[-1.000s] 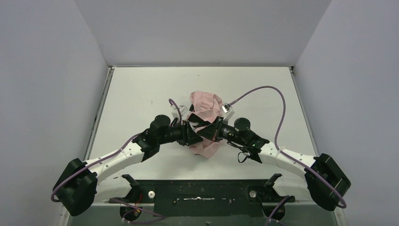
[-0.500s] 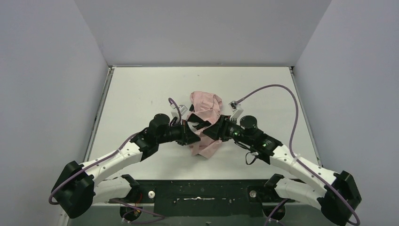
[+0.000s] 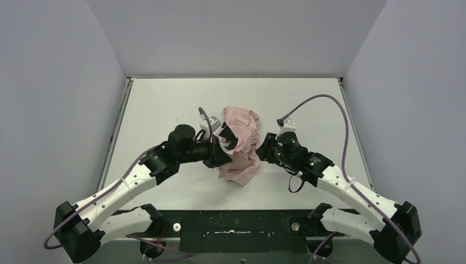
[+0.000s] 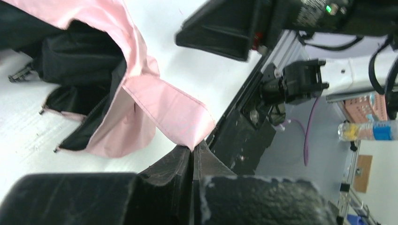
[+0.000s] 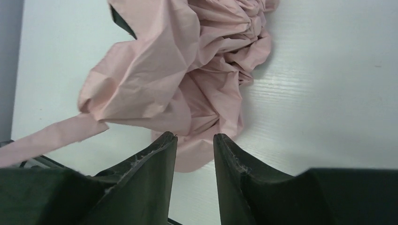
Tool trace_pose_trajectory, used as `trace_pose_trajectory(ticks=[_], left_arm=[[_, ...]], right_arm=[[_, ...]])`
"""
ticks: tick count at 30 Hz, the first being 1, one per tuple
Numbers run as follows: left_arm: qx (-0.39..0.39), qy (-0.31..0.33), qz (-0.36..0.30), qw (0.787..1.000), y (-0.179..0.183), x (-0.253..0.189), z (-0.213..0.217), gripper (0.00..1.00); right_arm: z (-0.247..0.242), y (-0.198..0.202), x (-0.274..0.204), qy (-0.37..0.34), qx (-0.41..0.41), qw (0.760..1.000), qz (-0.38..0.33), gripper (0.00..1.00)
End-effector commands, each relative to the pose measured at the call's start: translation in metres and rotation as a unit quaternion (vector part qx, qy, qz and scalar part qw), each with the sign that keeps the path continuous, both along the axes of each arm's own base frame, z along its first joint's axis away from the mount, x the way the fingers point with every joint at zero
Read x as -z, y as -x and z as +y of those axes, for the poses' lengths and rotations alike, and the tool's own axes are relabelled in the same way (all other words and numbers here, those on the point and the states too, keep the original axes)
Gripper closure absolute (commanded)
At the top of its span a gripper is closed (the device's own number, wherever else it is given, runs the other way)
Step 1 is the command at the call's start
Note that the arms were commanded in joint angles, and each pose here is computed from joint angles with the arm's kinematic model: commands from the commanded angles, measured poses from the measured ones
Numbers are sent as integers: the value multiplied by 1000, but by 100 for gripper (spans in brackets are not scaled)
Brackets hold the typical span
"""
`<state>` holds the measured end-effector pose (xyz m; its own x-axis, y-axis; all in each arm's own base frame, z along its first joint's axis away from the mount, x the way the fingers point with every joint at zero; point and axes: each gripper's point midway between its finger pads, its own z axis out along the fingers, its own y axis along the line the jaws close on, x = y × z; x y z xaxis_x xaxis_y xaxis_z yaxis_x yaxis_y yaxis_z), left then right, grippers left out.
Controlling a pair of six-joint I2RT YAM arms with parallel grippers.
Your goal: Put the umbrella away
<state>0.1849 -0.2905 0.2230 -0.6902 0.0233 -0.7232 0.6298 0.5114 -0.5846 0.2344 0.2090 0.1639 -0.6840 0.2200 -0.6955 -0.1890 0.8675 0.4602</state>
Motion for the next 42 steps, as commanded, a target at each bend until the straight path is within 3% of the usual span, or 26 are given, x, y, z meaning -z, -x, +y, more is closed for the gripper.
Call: trace_pose_trajectory(ticks=[1,6,17,27,42], left_arm=[[43,-20,-6,999,28,-3,5,100],[55,-23,16,998,49,18,6,100],[90,-41,25,995,82,38,-10,100],[144,-48,23,988,118,38,-17,100],[261,-44,17,964,189,36,-30,100]], right_arm=[[4,-18,8,-3,17,1000,5,66],[19,-32,29,-39,5,999,35,74],[47,-57,73,-103,-24,993,56,73],[32,-67,135,-55,24,993,100,74],[14,-66,155,-22,52,991,119,74]])
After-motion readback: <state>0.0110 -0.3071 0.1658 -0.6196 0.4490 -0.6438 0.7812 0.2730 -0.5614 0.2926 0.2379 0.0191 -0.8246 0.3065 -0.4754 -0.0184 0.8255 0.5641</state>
